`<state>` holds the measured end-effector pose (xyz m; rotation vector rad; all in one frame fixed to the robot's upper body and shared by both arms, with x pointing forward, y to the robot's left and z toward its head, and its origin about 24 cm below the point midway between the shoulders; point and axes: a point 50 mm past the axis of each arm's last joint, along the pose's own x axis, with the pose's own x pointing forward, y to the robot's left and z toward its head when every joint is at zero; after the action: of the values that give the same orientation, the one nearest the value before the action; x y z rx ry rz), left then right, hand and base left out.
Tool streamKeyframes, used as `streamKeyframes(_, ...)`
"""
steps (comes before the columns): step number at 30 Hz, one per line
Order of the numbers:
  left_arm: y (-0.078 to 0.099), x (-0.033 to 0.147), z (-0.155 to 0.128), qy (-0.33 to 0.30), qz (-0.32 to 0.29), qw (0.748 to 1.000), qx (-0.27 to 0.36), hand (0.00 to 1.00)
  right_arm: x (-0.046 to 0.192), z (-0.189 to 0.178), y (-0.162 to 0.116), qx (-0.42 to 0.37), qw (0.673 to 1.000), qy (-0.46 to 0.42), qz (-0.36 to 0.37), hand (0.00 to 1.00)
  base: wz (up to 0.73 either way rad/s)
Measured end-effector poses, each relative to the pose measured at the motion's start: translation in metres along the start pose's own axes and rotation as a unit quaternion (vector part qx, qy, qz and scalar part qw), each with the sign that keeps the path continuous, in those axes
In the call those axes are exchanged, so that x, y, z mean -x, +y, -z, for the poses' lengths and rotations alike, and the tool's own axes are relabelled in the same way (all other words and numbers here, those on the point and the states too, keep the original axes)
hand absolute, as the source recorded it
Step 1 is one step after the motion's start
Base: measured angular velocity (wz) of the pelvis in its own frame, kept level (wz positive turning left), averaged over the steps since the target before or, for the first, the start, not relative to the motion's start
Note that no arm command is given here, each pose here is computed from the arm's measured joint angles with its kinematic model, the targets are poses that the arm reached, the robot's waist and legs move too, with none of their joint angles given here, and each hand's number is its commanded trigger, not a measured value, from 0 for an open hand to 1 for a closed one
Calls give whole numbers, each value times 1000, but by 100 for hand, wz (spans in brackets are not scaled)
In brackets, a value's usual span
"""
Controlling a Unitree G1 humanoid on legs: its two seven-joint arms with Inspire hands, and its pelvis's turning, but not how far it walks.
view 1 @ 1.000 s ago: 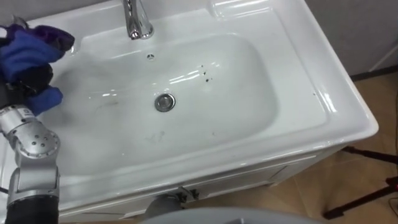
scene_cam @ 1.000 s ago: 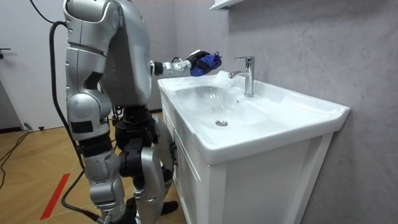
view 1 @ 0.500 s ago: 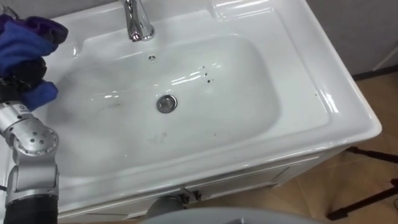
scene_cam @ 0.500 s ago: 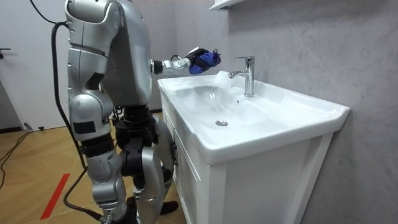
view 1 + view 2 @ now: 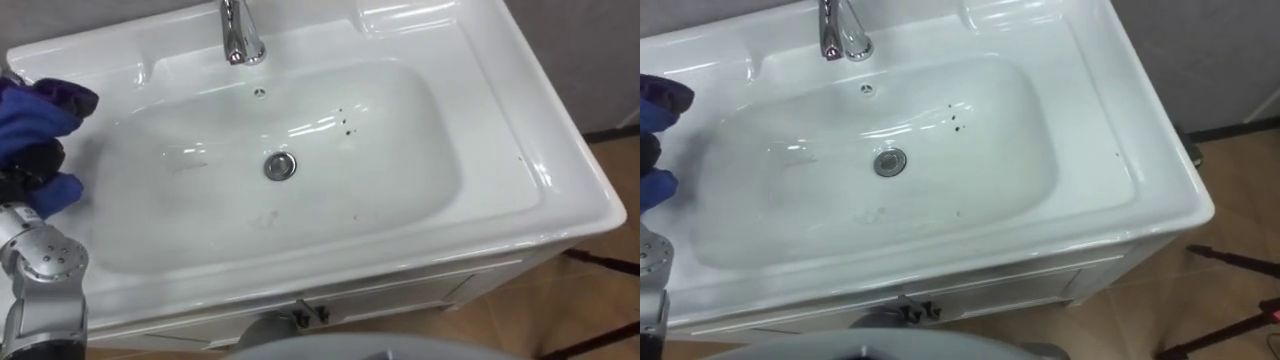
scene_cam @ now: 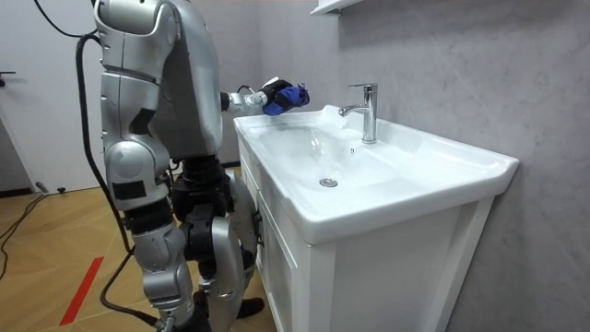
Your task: Wipe basin
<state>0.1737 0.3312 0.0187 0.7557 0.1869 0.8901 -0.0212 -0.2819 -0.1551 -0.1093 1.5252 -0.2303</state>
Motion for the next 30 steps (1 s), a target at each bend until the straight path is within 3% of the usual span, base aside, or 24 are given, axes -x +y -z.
streamKeyframes(16, -4, 5, 22, 40, 15, 997, -58, 100, 0, -1, 1, 2, 1000, 6, -10, 0, 0)
streamKeyframes(17, -4, 5, 22, 41, 15, 997, -59, 85, 0, -1, 1, 3, 1000, 6, -10, 0, 0)
streamKeyframes(18, -4, 5, 23, 42, 15, 997, -60, 56, 0, -1, 1, 3, 1000, 6, -10, 0, 0)
streamKeyframes(19, -3, 6, 24, 43, 15, 997, -61, 50, 0, -1, 1, 3, 1000, 6, -9, 0, 0)
streamKeyframes(20, -3, 6, 25, 44, 16, 997, -62, 0, 0, -1, 1, 5, 1000, 6, -9, 0, -3)
streamKeyframes(30, -2, 13, 32, 52, 26, 995, -75, 0, 0, -2, 1, 5, 1000, 0, -10, 0, 0)
